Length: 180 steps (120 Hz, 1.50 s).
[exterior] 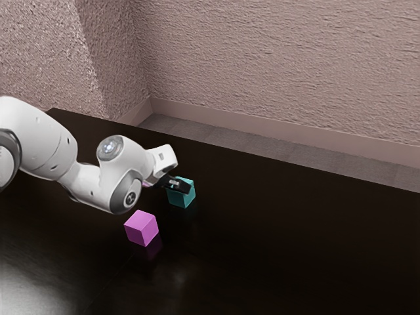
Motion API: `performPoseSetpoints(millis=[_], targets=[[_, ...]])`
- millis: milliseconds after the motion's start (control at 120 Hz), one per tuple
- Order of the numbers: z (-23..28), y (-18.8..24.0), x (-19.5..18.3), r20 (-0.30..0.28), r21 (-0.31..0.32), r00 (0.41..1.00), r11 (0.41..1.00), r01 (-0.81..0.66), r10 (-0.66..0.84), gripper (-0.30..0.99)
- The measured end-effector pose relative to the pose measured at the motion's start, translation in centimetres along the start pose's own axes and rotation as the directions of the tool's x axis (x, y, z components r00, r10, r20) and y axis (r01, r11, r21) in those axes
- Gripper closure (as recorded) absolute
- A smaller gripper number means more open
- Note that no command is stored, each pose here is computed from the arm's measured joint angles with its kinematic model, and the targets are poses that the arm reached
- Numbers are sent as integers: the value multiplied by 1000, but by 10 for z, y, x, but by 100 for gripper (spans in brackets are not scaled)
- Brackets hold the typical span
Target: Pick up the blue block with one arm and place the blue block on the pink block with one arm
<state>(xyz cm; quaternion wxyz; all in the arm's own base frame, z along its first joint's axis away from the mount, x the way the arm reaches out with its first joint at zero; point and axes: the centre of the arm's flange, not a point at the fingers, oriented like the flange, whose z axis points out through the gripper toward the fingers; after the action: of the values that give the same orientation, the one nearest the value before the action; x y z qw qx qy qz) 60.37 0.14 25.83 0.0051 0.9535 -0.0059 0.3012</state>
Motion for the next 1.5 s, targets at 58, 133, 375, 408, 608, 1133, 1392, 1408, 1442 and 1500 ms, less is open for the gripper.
performPoseSetpoints(millis=[58,133,375,408,608,1133,1392,1408,1442,1500], targets=[[0,-1,0,-4,1,1000,1000,1,-1,0],[2,-2,0,-6,1,1000,1000,1,-1,0],[11,-4,1,-9,2,1000,1000,2,-2,0],[12,-4,1,-9,2,1000,1000,2,-2,0],[14,-3,1,-10,1,1000,1000,1,-1,0],[26,-2,4,-27,-2,1000,1000,3,-3,0],[26,-2,5,-40,-2,999,1000,3,-3,1],[26,-3,5,-40,-2,999,1000,3,-3,1],[26,-3,5,-41,-2,999,1000,3,-3,3],[26,-4,5,-42,-1,999,1000,4,-4,5]])
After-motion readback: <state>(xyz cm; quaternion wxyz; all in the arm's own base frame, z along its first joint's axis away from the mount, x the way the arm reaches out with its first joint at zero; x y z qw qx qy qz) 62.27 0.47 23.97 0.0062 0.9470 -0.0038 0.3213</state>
